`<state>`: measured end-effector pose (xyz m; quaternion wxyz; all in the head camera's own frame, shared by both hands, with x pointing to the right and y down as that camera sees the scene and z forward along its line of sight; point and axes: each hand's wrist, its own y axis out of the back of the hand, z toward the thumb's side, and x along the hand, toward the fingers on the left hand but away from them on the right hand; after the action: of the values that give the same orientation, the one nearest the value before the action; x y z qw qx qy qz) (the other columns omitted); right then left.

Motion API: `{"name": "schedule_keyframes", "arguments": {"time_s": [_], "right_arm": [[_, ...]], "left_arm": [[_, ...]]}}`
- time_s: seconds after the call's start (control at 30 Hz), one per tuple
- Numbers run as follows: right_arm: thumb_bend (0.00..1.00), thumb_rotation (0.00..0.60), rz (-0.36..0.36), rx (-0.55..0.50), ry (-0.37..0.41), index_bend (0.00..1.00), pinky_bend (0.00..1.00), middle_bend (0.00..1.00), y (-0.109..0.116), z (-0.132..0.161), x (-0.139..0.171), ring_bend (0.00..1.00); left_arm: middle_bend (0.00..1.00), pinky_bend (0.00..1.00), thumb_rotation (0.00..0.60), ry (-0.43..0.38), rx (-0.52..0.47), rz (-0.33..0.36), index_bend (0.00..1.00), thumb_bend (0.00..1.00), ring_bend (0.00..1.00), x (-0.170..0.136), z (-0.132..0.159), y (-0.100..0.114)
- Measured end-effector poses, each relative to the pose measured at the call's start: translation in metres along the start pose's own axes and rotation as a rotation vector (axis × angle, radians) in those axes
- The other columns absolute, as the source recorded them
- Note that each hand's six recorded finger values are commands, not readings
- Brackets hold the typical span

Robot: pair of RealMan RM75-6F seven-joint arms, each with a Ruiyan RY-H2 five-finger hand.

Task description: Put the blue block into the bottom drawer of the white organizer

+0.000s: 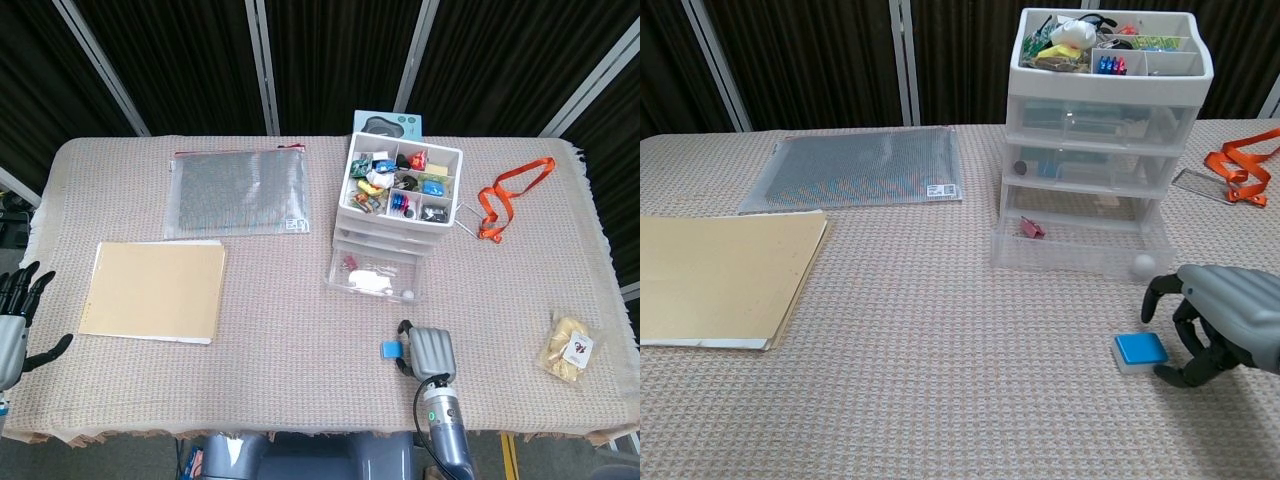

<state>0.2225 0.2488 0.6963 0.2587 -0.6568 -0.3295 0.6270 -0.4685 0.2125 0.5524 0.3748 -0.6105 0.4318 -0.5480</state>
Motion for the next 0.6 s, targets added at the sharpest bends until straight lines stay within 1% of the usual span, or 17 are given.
{"name": "schedule_keyframes", "arguments": {"time_s": [0.13, 0.27, 0.37, 0.43, 0.53, 0.6], "right_arm": [[0.18, 0.600, 0.007, -0.006, 0.000, 0.39, 0.68, 0.77, -0.0013, 0.0015, 0.0001, 0.78], [0.26, 0.600, 0.013, -0.007, 0.002, 0.41, 0.68, 0.78, -0.0035, 0.0029, 0.0001, 0.79], [0.33, 0.600, 0.020, -0.016, 0.002, 0.45, 0.68, 0.78, -0.0054, 0.0043, 0.0000, 0.79], [0.35, 0.600, 0.017, -0.020, 0.007, 0.51, 0.68, 0.78, -0.0052, 0.0057, 0.0001, 0.79], [0.36, 0.600, 0.009, -0.034, 0.016, 0.58, 0.68, 0.79, -0.0047, 0.0083, 0.0004, 0.80], [0.36, 0.600, 0.004, -0.043, 0.020, 0.60, 0.68, 0.79, -0.0047, 0.0097, 0.0006, 0.80]], "left_arm": [[0.00, 0.00, 0.600, 0.001, -0.001, -0.002, 0.10, 0.24, 0.00, 0.0003, -0.0001, -0.0003], [0.00, 0.00, 0.600, 0.003, -0.002, -0.002, 0.10, 0.24, 0.00, 0.0002, -0.0002, -0.0002], [0.00, 0.00, 0.600, 0.005, -0.004, -0.003, 0.10, 0.24, 0.00, 0.0003, -0.0004, -0.0002], [0.00, 0.00, 0.600, 0.006, -0.004, -0.004, 0.10, 0.24, 0.00, 0.0005, -0.0005, -0.0004], [0.00, 0.00, 0.600, 0.009, -0.007, -0.005, 0.10, 0.24, 0.00, 0.0007, -0.0007, -0.0004], [0.00, 0.00, 0.600, 0.010, -0.008, -0.005, 0.10, 0.24, 0.00, 0.0009, -0.0008, -0.0003]]}}
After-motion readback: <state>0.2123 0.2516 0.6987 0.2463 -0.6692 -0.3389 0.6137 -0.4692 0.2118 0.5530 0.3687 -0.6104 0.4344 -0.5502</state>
